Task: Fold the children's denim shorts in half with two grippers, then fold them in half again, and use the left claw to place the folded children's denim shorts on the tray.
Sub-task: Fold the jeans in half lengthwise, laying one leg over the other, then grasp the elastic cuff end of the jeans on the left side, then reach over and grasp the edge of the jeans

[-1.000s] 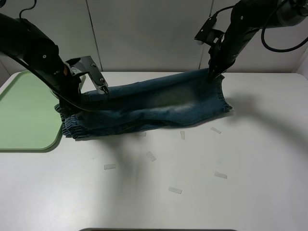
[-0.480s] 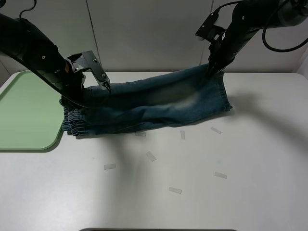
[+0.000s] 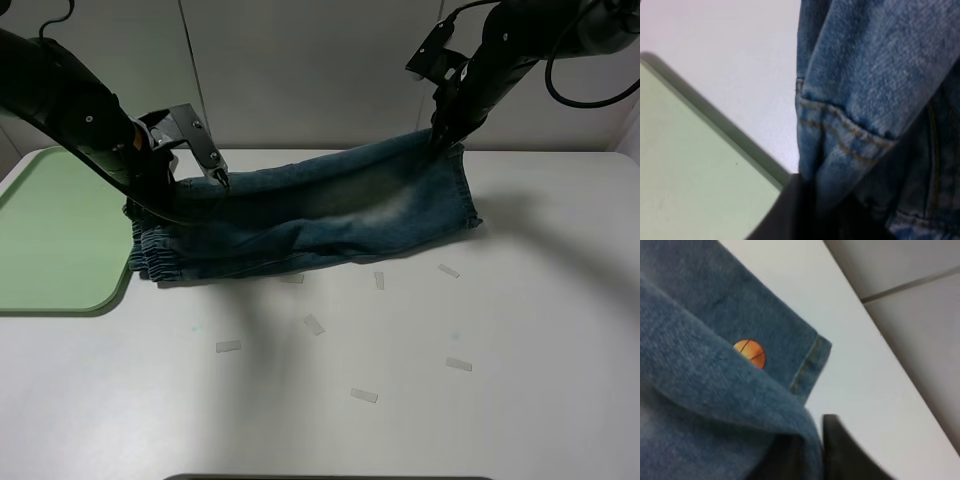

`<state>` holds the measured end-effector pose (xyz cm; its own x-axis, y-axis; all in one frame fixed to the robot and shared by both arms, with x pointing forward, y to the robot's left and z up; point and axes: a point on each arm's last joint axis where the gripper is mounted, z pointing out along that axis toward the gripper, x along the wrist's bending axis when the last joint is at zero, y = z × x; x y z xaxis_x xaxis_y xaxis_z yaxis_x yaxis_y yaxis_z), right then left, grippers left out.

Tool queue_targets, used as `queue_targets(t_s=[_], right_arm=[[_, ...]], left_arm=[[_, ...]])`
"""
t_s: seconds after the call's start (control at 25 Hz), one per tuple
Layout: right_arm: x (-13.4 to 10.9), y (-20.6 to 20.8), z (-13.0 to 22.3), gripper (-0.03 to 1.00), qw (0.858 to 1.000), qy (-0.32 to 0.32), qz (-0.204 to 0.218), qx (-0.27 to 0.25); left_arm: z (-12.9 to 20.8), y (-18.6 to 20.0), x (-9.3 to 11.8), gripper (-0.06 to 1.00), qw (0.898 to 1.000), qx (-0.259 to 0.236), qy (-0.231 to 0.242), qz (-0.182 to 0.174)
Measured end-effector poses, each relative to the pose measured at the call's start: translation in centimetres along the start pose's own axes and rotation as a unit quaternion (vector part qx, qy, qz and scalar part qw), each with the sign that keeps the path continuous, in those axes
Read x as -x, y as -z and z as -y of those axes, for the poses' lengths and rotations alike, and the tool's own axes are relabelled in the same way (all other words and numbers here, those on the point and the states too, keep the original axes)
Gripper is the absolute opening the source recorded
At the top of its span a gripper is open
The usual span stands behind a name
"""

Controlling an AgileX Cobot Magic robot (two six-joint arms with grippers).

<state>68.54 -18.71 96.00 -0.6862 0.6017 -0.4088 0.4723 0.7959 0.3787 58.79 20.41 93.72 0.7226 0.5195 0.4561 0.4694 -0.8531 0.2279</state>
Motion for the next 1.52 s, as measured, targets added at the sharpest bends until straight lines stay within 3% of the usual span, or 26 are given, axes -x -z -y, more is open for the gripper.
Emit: queue_targets(t_s=[0.04, 0.12, 0.16, 0.28, 0.64, 0.84, 1.24, 1.52], right_arm=[[0.0, 0.0, 0.0, 0.14, 1.000, 0.000, 0.001, 0.002], [0.1, 0.0, -0.1, 0.46, 1.000, -0.005, 0.006, 0.008], [0.1, -0.1, -0.2, 0.56, 1.000, -0.011, 0.009, 0.009], [0.2, -0.3, -0.1, 0.66, 1.000, -0.025, 0.015, 0.010], [0.2, -0.4, 0.0, 0.69, 0.999, -0.037, 0.019, 0.006], [0.0, -0.4, 0.4, 0.69, 0.993, -0.113, 0.008, -0.016], [-1.0, -0.3, 1.3, 0.69, 0.976, -0.200, -0.035, -0.077], [-2.0, 0.0, 1.9, 0.69, 0.959, -0.243, -0.075, -0.125]], left_arm=[[0.1, 0.0, 0.0, 0.34, 1.000, -0.004, 0.001, 0.001], [0.2, 0.0, 0.0, 0.66, 1.000, -0.009, 0.016, 0.002], [0.2, 0.0, 0.0, 0.79, 1.000, -0.009, 0.024, 0.002], [0.1, 0.0, -0.1, 0.94, 1.000, -0.003, 0.031, 0.000], [0.2, 0.0, -0.1, 0.99, 0.999, -0.007, 0.054, 0.000], [0.9, 0.6, -0.2, 0.99, 0.993, -0.040, 0.111, 0.001], [2.2, 5.3, -1.3, 0.99, 0.966, -0.081, 0.242, -0.031], [3.0, 11.3, -1.7, 0.98, 0.939, -0.053, 0.338, -0.022]])
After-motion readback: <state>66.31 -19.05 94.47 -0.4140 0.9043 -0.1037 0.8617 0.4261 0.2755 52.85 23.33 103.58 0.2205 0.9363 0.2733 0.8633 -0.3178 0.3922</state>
